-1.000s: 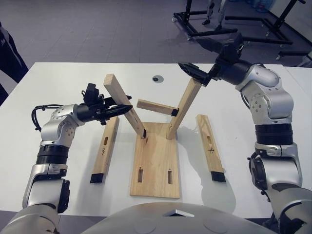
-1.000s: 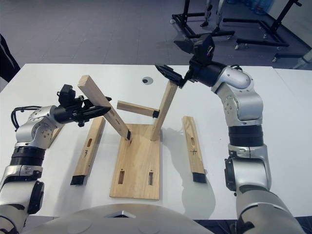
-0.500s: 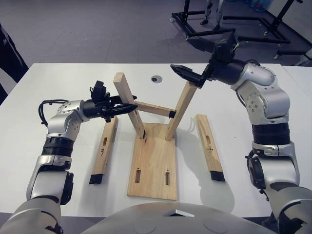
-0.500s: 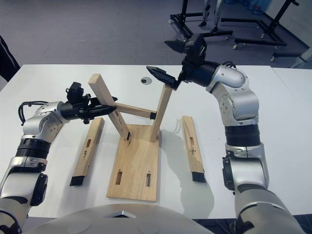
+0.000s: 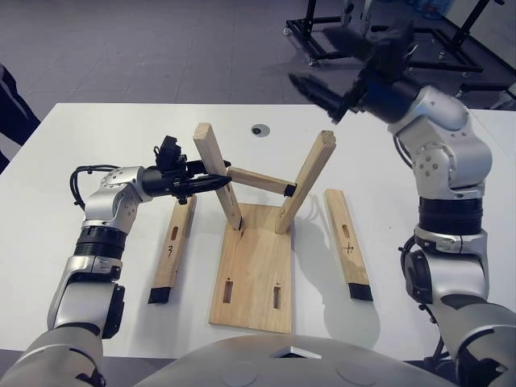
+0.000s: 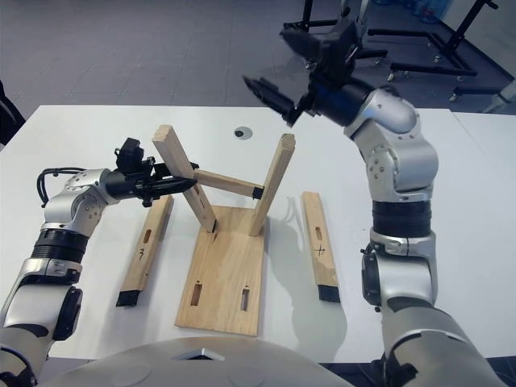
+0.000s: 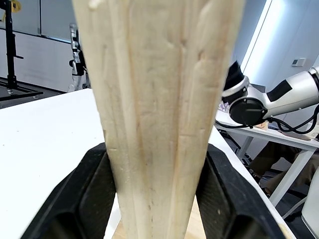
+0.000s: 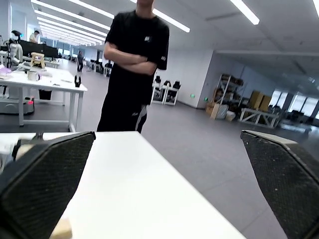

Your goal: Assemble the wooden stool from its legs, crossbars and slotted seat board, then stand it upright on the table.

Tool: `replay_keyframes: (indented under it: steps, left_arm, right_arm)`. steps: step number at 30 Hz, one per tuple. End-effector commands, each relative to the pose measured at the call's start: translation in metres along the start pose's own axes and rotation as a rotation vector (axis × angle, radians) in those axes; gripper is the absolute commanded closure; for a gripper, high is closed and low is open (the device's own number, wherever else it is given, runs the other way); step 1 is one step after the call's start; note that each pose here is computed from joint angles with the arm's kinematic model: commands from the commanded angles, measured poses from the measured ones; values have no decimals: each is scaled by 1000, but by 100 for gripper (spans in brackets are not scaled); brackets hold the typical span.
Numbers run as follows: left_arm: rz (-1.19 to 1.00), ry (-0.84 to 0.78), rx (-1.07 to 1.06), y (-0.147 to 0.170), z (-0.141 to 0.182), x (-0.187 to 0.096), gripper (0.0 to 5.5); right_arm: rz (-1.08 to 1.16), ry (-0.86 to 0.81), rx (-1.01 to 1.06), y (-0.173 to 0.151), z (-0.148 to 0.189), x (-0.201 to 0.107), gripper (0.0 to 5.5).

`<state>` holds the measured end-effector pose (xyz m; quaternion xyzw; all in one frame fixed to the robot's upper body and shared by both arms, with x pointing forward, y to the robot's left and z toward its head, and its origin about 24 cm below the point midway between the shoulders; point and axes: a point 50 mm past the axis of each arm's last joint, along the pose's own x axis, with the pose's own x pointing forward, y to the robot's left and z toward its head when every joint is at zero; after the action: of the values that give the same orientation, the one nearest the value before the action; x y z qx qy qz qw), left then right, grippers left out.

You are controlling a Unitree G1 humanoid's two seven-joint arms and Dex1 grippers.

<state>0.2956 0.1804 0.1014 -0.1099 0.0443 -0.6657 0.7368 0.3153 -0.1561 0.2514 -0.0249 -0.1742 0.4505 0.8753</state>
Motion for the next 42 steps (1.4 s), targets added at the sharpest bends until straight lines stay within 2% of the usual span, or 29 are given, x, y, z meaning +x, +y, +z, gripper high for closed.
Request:
replay_keyframes:
  steps: [1,4,7,10,17,22,32,38,42]
  left_arm:
    - [28,112,-95,-4,-30,-7,337]
    - [28,118,-95,-4,-31,-8,337]
    - [39,121,-94,-5,-31,-11,337]
    - [46,124,-96,-7,-32,-14,337]
    - [42,135,-103,-8,-32,-12,337]
    - [35,143,-116,-6,-33,-11,337]
    - [50,155,-156,-1,-41,-13,337]
    - [46,171,-162,0,-44,-12,337]
    - [46,174,-160,0,-46,-12,337]
  right_arm:
    - [9,-64,-33,2,25,3,13]
    - [22,-14,-146,23,34,7,13]
    - [6,105,-275,48,29,12,13]
    - [16,152,-327,69,24,16,13]
    - [29,275,-443,93,-9,29,13]
    - [46,380,-498,101,-37,30,13]
    - [55,428,-542,109,-46,31,13]
    - [155,596,-603,111,-67,24,13]
    - [247,673,-722,107,-74,19,13]
